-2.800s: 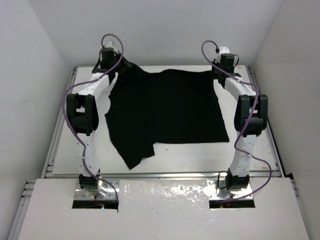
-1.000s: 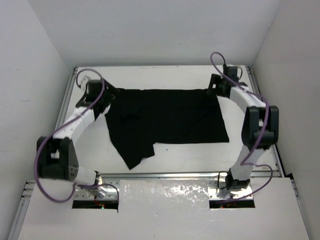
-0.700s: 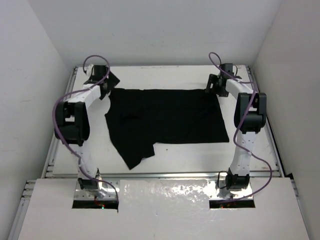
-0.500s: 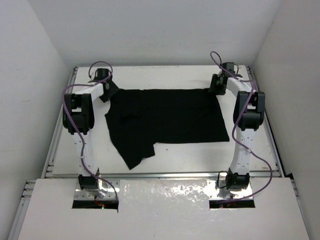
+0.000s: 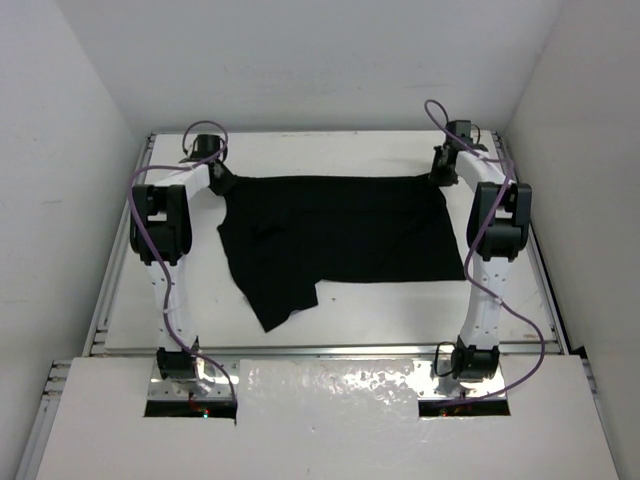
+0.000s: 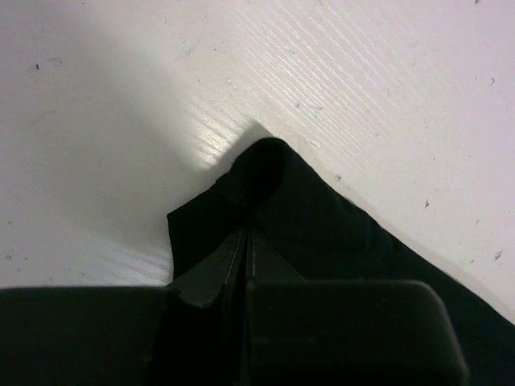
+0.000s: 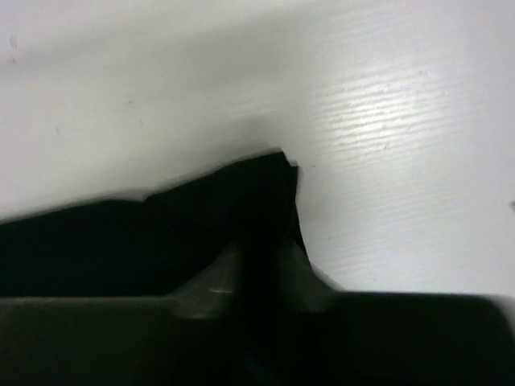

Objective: Fold and stack the t-shirts
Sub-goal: Fold the flattened tshirt in 1/3 of the way

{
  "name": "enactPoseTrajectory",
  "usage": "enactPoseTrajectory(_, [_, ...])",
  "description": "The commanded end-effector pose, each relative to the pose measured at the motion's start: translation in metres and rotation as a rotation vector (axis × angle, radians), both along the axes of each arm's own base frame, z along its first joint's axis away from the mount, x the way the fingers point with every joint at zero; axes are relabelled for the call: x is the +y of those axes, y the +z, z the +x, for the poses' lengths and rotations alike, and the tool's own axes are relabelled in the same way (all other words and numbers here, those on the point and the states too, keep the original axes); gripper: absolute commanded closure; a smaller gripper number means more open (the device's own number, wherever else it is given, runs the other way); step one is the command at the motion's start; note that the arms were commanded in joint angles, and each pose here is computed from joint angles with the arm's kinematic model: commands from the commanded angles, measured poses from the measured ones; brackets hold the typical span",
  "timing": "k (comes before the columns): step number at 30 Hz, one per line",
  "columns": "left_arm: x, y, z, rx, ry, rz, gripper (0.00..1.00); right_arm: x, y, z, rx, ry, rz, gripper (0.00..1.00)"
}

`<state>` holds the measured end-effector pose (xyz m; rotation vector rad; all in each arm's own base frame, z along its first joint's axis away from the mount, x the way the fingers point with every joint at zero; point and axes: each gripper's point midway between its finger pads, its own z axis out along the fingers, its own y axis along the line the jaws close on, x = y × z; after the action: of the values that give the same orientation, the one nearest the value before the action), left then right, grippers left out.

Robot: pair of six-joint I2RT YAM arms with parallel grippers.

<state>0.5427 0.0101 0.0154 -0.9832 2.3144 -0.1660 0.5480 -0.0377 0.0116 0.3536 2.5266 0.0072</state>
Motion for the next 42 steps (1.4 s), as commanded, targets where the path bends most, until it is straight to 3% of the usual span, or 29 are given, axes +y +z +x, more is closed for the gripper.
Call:
enactPoseTrajectory(1, [0.030,-0.003,-0.005,0.015,0.092,0.050,1.00,-0.012,0.032,0.010,-0.085,0.011,-0.046,0.72])
enactPoseTrajectory(2, [0.031,-0.002,-0.005,0.011,0.091,0.051,1.00,-0.005,0.032,0.008,-0.088,0.036,-0.017,0.20])
enactPoseTrajectory(6, [0.030,-0.007,-0.004,0.026,0.086,0.052,1.00,0.014,0.033,-0.008,-0.079,0.044,0.075,0.14])
enactPoseTrajectory(12, [0.036,-0.011,-0.010,0.033,0.094,0.074,1.00,0.007,0.038,-0.043,-0.105,-0.078,0.067,0.12])
enactPoseTrajectory(18, [0.062,-0.023,-0.022,0.090,0.147,0.112,1.00,0.037,0.067,-0.069,-0.272,-0.017,0.207,0.12])
enactPoseTrajectory(23, [0.055,-0.019,-0.017,0.054,0.095,0.057,1.00,0.023,0.028,-0.099,-0.138,-0.080,0.130,0.19])
enactPoseTrajectory(30, [0.032,-0.013,-0.007,0.023,0.013,0.006,1.00,0.025,-0.020,-0.102,0.017,-0.044,0.109,0.46])
enactPoseTrajectory(34, [0.023,-0.010,-0.001,0.008,-0.025,-0.018,1.00,0.032,-0.024,-0.101,0.040,-0.012,0.087,0.55])
enactPoseTrajectory(37, [0.025,-0.008,-0.001,0.008,-0.023,-0.012,1.00,0.027,-0.026,-0.103,0.086,-0.030,0.053,0.94])
enactPoseTrajectory(38, [0.025,-0.007,-0.001,0.005,-0.024,-0.011,1.00,0.024,-0.025,-0.106,0.093,-0.044,0.041,1.00])
enactPoseTrajectory(42, [0.025,-0.005,-0.001,0.005,-0.019,-0.009,1.00,0.010,-0.010,-0.113,0.061,-0.122,-0.014,1.00])
